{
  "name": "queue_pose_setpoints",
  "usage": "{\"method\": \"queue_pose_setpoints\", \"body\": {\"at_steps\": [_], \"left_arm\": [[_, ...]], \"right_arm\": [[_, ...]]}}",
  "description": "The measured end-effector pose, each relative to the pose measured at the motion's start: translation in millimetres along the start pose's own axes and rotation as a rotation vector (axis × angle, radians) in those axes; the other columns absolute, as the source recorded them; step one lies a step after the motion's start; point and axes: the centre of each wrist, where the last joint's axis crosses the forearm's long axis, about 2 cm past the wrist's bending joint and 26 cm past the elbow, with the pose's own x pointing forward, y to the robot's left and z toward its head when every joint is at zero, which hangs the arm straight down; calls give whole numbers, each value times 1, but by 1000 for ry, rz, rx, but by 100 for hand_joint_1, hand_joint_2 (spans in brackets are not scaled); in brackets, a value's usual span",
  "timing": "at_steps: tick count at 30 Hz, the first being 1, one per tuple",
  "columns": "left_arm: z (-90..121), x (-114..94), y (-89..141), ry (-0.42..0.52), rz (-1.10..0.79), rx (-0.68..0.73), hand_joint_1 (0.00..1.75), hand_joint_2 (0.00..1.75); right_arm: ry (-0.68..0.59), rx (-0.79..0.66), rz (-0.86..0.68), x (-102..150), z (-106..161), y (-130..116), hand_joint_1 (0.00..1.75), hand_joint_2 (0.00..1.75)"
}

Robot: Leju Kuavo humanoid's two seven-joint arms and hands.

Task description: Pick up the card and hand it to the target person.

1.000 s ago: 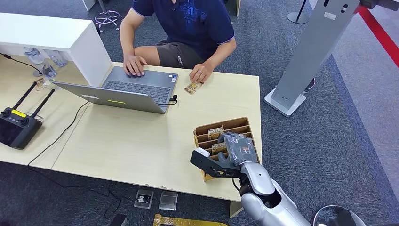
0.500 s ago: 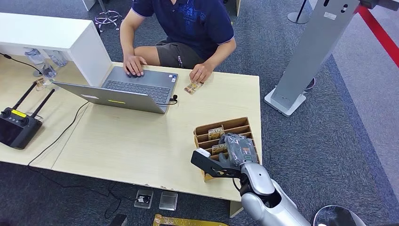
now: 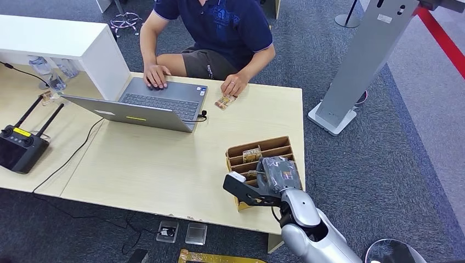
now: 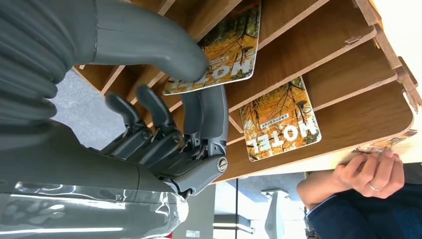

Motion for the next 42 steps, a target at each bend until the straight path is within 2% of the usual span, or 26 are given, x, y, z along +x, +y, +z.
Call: {"method": "queue_pose_setpoints", "body": {"at_steps": [15, 19, 23, 33, 38, 42], "left_arm": [[0, 1, -1, -12, 9, 1, 0, 0], [0, 0, -1, -14, 11, 0, 0, 0], [0, 0, -1, -16, 15, -2, 0, 0], [0, 0, 1, -31, 5, -40, 0, 0], [0, 6, 1, -37, -24, -49, 0, 0], [0, 15, 0, -43, -38, -51, 0, 0]], "right_arm": [[7, -16, 6, -1, 0, 0, 175, 175], [-5, -53, -7, 0, 3, -9, 175, 175], [-29, -129, -12, 2, 8, -27, 175, 175], [-99, -328, -49, 0, 12, -94, 175, 175], [-208, -387, -199, -5, -3, -125, 175, 175], [-333, -405, -384, -10, -28, -139, 175, 175]]}}
